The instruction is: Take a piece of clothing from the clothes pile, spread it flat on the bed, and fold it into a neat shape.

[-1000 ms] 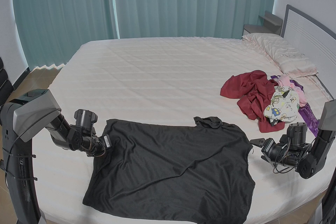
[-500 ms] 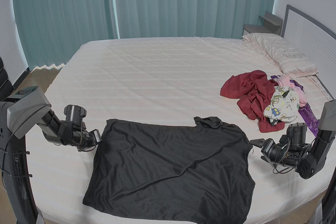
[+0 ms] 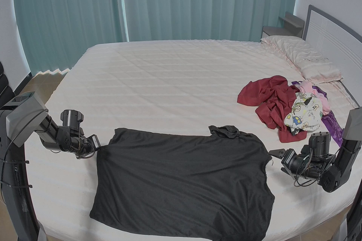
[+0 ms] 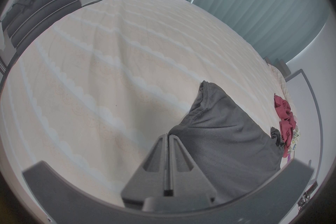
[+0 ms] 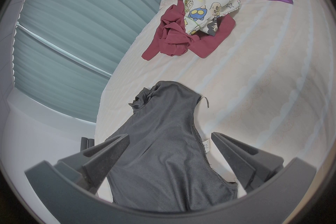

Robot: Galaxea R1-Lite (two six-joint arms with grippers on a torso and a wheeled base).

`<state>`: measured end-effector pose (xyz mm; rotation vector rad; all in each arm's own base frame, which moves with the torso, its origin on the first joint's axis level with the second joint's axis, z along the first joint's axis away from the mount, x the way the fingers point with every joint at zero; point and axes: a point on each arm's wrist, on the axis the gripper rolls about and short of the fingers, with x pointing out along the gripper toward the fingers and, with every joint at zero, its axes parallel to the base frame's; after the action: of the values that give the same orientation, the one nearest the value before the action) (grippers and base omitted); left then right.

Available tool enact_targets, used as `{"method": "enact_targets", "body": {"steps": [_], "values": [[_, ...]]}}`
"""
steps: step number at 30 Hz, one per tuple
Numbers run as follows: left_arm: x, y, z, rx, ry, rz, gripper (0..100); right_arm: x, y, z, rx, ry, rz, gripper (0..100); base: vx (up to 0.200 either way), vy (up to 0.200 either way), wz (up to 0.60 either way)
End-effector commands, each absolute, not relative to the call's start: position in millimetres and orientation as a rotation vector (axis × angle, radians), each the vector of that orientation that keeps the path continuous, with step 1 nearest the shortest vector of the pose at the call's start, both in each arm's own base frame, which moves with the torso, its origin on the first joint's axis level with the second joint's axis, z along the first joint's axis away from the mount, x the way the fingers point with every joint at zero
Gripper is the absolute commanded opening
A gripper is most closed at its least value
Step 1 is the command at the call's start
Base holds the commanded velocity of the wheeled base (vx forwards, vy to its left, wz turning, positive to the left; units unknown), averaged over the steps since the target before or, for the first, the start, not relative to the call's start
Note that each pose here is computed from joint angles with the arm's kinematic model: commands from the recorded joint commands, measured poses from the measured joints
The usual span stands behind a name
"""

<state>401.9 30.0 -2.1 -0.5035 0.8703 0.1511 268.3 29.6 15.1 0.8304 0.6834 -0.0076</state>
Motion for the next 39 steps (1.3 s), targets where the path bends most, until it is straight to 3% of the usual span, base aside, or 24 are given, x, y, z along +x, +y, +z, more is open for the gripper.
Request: {"method": "enact_targets", "body": {"steps": [1, 2, 3, 11, 18, 28, 39], "values": [[402, 33, -3, -0.505, 0.870, 0.157, 0, 268, 30, 15, 0.831, 0.685, -0.008, 100, 0.000, 0.000, 0.00], [402, 33, -4, -0.504, 0.873, 0.157, 0, 268, 30, 15, 0.830, 0.686, -0.007, 100, 0.000, 0.000, 0.00], [402, 33, -5, -0.504, 0.877, 0.156, 100, 268, 30, 15, 0.831, 0.685, -0.008, 100, 0.000, 0.000, 0.00], [389, 32, 0, -0.549, 0.922, 0.119, 100, 271, 37, 19, 0.832, 0.671, 0.023, 100, 0.000, 0.000, 0.00], [332, 25, 35, -0.713, 0.971, 0.013, 100, 311, 68, 34, 0.813, 0.585, 0.079, 100, 0.000, 0.000, 0.00], [289, 12, 35, -0.971, 0.965, -0.032, 100, 377, 136, 25, 0.856, 0.617, -0.005, 100, 0.000, 0.000, 0.00], [278, 3, 25, -1.001, 0.952, -0.077, 100, 427, 139, -3, 0.850, 0.661, -0.067, 100, 0.000, 0.000, 0.00]]}}
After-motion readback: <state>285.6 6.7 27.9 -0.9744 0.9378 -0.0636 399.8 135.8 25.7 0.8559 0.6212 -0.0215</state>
